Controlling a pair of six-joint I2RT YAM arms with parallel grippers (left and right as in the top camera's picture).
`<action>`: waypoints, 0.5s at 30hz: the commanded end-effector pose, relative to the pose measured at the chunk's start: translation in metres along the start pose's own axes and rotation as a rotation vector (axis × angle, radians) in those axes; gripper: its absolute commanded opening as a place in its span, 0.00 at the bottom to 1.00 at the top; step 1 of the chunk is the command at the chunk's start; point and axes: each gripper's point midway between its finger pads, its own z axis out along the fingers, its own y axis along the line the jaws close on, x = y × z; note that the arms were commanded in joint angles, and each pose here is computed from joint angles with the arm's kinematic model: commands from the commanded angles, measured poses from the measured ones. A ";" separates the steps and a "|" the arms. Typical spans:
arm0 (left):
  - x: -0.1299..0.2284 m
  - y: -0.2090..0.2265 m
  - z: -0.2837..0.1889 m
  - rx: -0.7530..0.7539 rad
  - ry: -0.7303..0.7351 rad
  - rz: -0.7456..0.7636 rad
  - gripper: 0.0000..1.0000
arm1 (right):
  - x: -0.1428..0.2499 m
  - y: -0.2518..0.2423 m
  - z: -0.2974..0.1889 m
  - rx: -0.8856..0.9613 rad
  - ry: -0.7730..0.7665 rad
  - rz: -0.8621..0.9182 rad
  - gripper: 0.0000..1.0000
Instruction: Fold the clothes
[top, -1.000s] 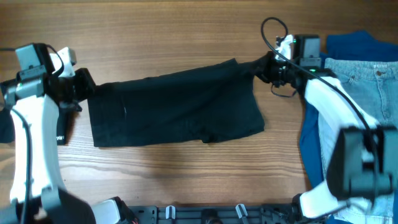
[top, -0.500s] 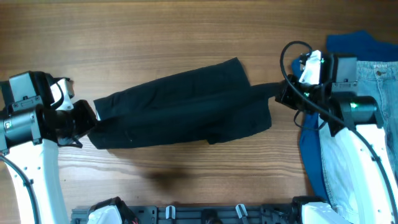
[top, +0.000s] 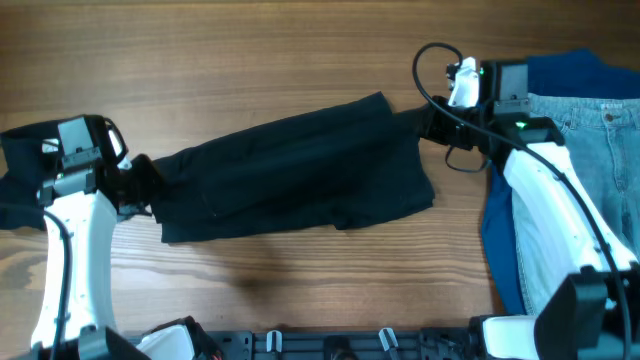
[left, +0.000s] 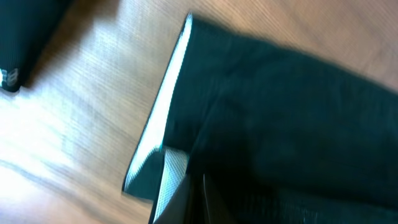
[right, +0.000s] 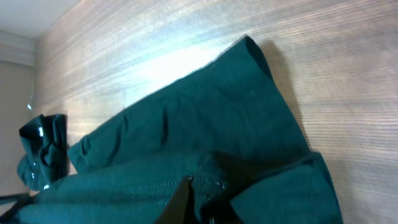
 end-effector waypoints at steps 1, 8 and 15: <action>-0.025 0.035 0.019 -0.188 -0.073 -0.030 0.04 | -0.026 -0.028 0.010 0.090 -0.086 0.013 0.06; -0.034 0.050 0.062 -0.285 -0.046 -0.028 0.04 | -0.041 -0.020 0.025 0.023 -0.131 0.037 0.06; -0.050 0.054 0.077 -0.313 -0.093 -0.030 0.17 | -0.040 -0.022 0.035 0.021 -0.122 0.058 0.70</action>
